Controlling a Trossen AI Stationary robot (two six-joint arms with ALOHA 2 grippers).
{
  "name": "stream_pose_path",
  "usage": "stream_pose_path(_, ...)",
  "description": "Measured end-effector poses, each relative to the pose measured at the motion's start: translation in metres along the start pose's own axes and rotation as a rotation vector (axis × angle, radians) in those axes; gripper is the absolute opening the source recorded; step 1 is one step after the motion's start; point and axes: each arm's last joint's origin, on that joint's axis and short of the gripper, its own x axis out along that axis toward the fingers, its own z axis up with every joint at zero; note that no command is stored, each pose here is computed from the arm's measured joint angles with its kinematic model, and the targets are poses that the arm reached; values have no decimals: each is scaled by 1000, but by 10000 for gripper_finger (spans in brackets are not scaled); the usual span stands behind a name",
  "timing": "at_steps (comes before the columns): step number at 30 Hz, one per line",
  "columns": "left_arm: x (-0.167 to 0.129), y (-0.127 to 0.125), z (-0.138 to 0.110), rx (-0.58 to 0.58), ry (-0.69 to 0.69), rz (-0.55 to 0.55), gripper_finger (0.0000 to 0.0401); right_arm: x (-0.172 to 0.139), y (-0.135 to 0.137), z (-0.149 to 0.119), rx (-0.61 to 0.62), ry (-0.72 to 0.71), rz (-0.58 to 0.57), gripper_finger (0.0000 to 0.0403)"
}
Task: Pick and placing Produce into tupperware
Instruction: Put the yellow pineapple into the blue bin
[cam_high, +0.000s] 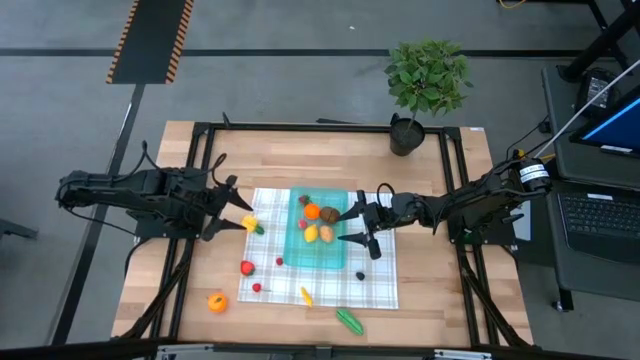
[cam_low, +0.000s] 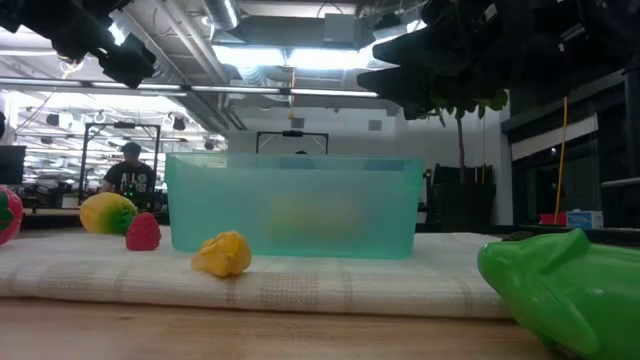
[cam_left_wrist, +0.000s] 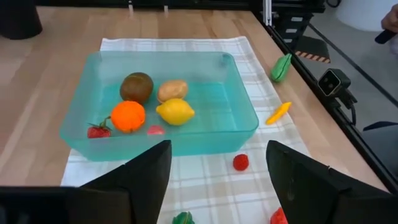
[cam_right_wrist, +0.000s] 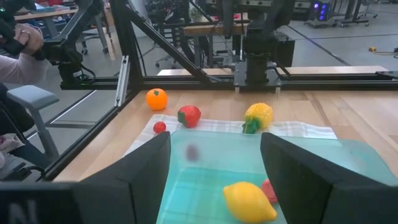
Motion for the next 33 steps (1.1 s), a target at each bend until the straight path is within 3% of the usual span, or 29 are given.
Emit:
stream_pose_path(4, 0, 0, 0, 9, 0, 2, 254, 0, 0, 0, 0, 0, 0, 251)
stream_pose_path(10, 5, -1, -2, 114, 37, 27, 250, 0, 0, 0, 0, 0, 0, 251)
stream_pose_path(22, 37, -1, -10, 107, 253, 28, 249, 0, 0, 0, -4, 0, -2, 251)
stream_pose_path(33, 52, -9, 7, 31, 401, 45, 249, 0, 0, 0, -9, 5, -3, 251)
